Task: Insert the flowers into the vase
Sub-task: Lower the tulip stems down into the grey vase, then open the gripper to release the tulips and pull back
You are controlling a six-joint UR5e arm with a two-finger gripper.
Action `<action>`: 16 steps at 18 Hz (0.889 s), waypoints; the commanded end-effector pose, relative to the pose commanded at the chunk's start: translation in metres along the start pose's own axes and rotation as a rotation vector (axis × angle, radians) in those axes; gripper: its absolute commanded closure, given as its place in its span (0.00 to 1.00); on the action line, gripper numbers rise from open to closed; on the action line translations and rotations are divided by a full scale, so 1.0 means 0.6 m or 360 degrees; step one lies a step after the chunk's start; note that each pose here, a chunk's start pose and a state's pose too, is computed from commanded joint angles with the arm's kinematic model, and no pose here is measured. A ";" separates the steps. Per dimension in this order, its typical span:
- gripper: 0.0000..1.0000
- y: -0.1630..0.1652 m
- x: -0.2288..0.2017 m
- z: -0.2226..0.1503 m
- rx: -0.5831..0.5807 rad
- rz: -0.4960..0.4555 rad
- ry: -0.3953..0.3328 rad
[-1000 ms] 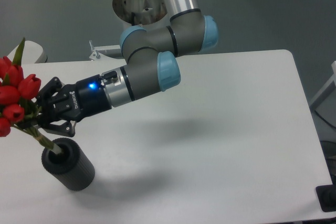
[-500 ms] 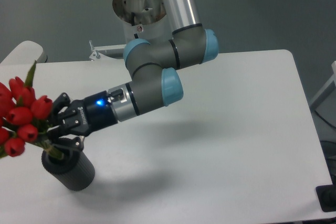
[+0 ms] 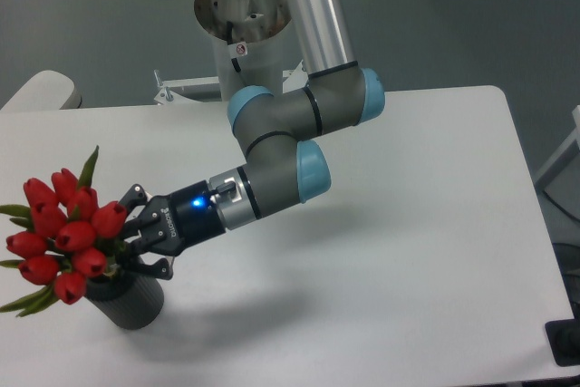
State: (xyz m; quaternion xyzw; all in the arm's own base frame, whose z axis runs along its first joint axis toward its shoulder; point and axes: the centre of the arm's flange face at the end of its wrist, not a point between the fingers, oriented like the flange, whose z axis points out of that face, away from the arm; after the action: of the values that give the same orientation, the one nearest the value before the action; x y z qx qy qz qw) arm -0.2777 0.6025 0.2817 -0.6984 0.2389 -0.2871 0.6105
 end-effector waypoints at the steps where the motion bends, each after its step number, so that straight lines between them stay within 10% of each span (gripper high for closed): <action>1: 0.75 0.007 0.001 0.001 0.0000 0.0002 0.0001; 5: 0.56 0.041 -0.005 -0.007 0.0000 -0.0021 -0.0010; 10: 0.04 0.046 -0.007 -0.016 0.0004 -0.0032 -0.0023; 16: 0.00 0.051 -0.007 -0.022 0.0006 -0.0040 -0.0032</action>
State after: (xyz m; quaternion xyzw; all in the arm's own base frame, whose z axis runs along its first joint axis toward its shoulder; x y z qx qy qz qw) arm -0.2894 0.5913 0.2520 -0.7031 0.2234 -0.2881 0.6105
